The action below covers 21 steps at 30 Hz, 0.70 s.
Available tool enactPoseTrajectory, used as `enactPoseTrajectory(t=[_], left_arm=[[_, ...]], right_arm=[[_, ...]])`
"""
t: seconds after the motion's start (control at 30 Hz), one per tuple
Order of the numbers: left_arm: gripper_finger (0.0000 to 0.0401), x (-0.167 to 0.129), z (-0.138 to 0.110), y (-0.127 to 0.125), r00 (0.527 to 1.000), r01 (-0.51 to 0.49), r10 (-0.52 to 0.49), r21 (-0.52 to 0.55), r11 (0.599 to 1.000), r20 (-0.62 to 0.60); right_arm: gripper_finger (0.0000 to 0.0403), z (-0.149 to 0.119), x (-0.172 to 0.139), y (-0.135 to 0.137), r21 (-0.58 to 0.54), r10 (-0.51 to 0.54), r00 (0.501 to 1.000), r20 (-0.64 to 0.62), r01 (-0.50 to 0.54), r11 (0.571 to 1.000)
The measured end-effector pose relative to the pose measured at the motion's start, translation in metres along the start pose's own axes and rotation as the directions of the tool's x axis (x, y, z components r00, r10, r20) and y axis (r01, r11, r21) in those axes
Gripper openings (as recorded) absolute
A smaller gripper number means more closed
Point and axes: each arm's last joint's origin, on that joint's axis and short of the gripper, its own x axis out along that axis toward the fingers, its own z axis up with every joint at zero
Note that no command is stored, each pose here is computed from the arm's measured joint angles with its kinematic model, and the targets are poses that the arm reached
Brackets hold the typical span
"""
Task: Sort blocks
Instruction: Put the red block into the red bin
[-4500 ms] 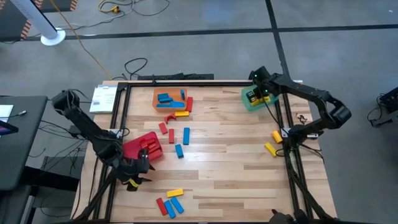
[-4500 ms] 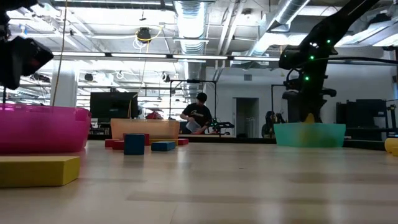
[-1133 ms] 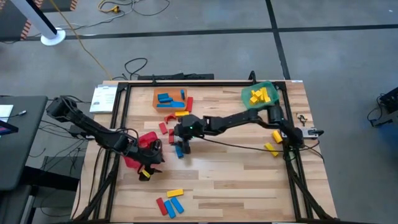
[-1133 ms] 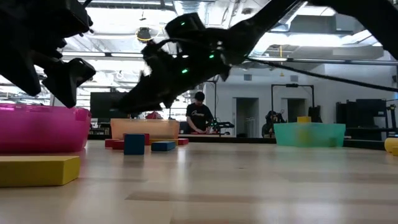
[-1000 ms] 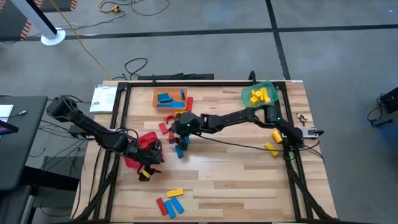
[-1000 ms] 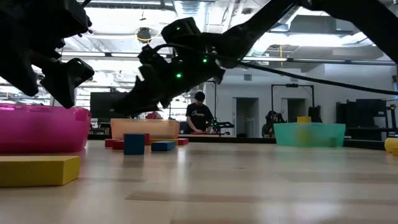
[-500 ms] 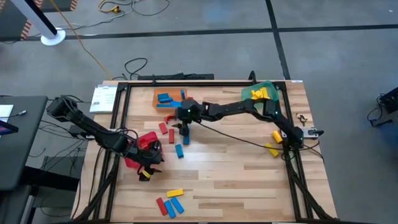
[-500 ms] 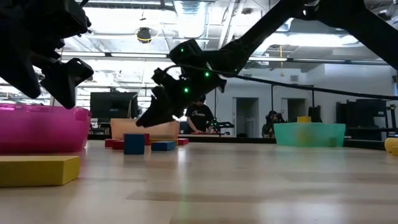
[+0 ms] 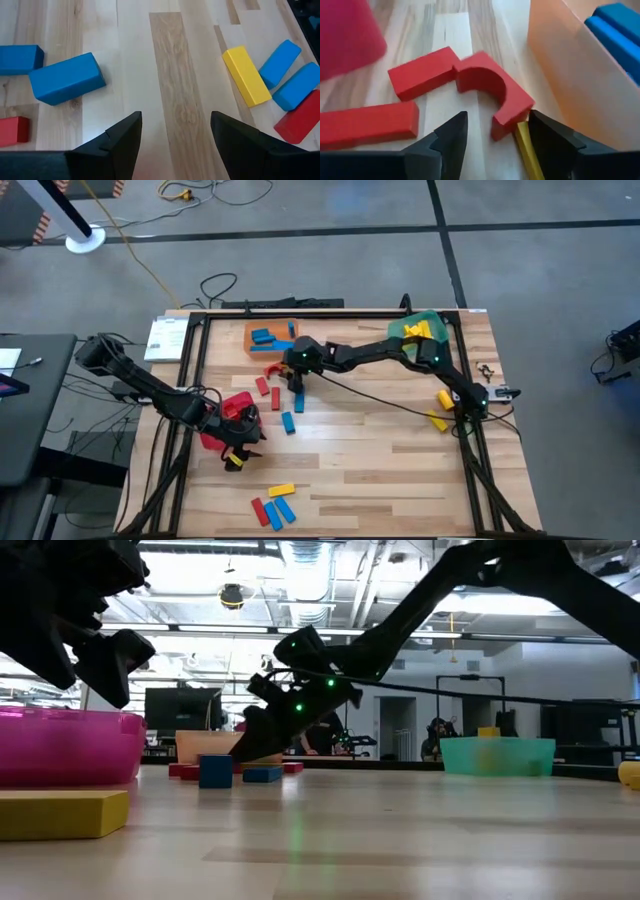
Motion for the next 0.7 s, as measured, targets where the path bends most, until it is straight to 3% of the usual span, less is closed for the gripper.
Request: enactPoseTrajectory(t=[0.7], left_arm=[[0.0233, 0.0, 0.0002, 0.0001, 1.0, -0.006, 0.006, -0.01, 1.0, 0.004]], right_arm=[[0.0107, -0.0001, 0.0032, 0.004, 0.019, -0.068, 0.998, 0.006, 0.067, 0.998]])
